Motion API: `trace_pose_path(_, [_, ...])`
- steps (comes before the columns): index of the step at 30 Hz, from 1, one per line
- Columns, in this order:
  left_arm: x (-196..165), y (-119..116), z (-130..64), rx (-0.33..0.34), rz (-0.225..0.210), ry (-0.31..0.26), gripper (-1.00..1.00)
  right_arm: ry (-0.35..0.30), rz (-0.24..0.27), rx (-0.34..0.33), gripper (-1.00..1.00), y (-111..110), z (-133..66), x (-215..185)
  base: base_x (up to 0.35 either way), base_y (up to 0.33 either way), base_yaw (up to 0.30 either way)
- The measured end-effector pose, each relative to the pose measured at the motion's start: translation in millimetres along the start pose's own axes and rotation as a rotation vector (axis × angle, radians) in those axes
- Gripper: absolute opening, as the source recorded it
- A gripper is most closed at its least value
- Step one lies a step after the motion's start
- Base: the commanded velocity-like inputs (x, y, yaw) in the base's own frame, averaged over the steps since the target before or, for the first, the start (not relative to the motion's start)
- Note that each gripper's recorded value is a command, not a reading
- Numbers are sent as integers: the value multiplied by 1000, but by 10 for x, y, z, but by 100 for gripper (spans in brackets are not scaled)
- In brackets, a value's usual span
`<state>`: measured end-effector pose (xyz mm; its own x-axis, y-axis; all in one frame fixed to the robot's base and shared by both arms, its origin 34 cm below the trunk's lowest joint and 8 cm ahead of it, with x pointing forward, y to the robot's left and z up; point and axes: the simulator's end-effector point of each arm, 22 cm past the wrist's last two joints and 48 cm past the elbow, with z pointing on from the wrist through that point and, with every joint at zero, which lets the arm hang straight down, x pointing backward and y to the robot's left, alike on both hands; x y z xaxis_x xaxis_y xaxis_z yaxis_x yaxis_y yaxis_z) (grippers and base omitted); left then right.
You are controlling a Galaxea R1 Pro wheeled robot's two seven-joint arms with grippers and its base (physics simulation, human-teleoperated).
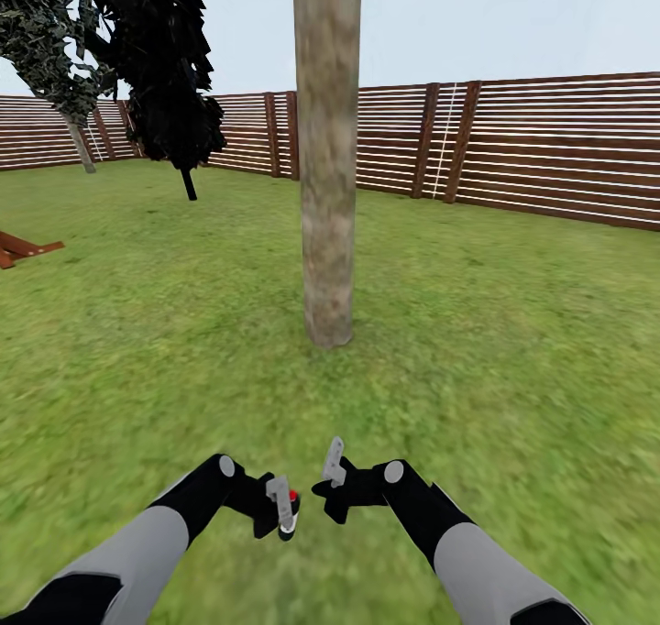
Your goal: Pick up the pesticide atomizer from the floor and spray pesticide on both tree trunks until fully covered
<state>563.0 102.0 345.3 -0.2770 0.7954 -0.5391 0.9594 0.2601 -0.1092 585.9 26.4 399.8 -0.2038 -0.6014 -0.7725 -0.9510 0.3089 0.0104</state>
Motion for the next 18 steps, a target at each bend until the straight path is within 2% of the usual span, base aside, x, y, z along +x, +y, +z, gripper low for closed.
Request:
trace_pose_path(6, [-65, -19, 27, 1, 0, -11, -100, -1, -1, 1, -100, -4, -1, -4, 0, 0, 0])
trace_pose_path(11, [-75, 38, 35, -28, -4, -16, -100, -1, -1, 1, -100, -5, -2, -6, 0, 0, 0])
trace_pose_path(18, [-136, -37, 91, -15, -3, -25, -100, -1, -1, 1, -100, -7, -2, -7, 0, 0, 0])
